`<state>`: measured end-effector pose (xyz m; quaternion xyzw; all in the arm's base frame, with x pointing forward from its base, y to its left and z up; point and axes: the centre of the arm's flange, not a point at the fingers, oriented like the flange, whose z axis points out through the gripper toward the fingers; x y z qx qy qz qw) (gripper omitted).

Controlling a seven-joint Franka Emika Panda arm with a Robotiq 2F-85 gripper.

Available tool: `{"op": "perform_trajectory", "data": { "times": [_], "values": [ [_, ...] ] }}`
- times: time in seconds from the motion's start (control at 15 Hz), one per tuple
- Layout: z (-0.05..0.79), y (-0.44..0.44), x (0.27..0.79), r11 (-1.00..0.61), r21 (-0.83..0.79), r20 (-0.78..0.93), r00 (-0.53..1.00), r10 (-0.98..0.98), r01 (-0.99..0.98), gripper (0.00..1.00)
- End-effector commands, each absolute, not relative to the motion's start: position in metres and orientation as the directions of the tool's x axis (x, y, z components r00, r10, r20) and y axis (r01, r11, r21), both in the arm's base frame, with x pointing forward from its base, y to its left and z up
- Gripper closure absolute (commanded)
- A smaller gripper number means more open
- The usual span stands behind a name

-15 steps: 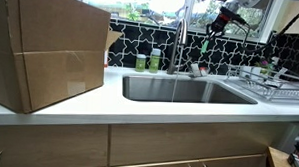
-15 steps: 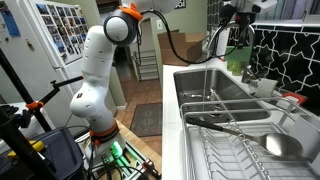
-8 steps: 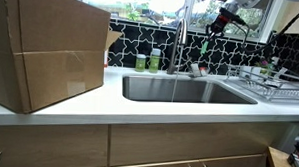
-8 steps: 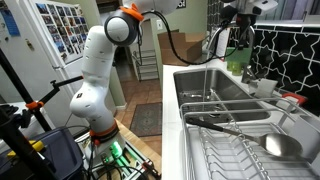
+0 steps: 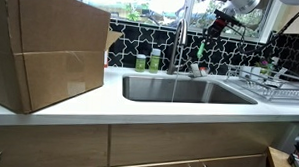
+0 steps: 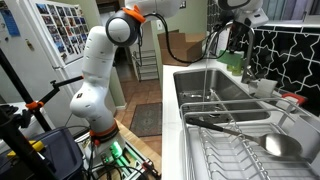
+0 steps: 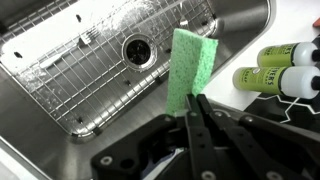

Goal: Open the tap using the faucet, remove the green sponge from the sponge holder and wet it on the tap before putting it in the sponge holder

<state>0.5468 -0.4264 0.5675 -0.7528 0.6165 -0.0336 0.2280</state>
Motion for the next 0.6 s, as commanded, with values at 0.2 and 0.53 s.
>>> {"op": "perform_trajectory", "data": {
  "times": [0.2,0.53],
  "values": [
    [0.532,-0.422,0.541,0.125,-0.267,-0.472,0.017,-0.882,-0.956,0.99],
    [0.497,-0.422,0.558,0.310,-0.132,-0.585,-0.178,-0.791,-0.942,0.99]
  ]
}}
